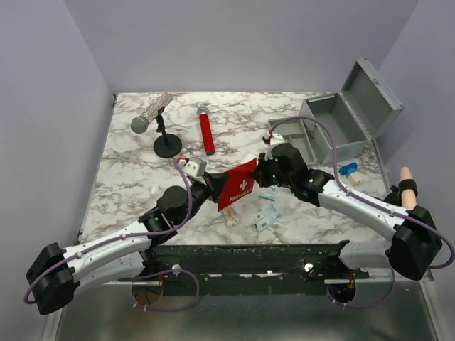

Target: Organize the medicine kit

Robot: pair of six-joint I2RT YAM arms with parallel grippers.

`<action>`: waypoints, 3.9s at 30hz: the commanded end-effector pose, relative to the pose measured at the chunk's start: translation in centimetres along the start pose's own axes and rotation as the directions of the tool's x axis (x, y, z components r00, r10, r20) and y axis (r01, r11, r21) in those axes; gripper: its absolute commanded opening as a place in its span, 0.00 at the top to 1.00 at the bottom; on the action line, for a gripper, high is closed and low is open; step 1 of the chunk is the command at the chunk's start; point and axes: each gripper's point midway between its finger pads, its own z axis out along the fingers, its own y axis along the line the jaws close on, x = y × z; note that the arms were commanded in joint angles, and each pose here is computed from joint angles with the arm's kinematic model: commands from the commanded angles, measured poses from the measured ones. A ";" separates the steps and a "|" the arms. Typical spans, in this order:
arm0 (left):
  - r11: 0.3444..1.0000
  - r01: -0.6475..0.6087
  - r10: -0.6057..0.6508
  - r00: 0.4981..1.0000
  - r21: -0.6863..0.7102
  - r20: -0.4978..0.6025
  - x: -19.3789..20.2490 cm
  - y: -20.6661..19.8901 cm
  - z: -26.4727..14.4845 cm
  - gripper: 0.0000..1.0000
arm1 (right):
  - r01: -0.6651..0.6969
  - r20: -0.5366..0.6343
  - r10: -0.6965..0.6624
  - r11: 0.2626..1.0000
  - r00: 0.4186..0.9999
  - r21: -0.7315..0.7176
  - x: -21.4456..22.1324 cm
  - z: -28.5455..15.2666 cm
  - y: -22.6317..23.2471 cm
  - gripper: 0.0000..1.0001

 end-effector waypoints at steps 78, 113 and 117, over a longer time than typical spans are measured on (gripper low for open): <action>0.933 -0.270 0.244 0.961 0.239 0.132 -13.5 -6.4 -3.0 0.01 | 0.168 0.296 -0.141 0.983 0.945 -0.069 -9.5 -12.8 0.3 0.99; 0.999 -0.023 0.023 1.000 0.032 0.007 -6.3 -0.8 -3.2 0.01 | -0.139 0.192 -0.019 0.620 0.981 0.772 -20.9 -6.3 -32.6 0.99; 0.998 -0.023 0.024 1.000 0.050 -0.010 -5.8 -1.1 -2.8 0.01 | -0.178 0.190 0.060 0.687 0.980 0.704 -19.9 -4.8 -32.6 0.99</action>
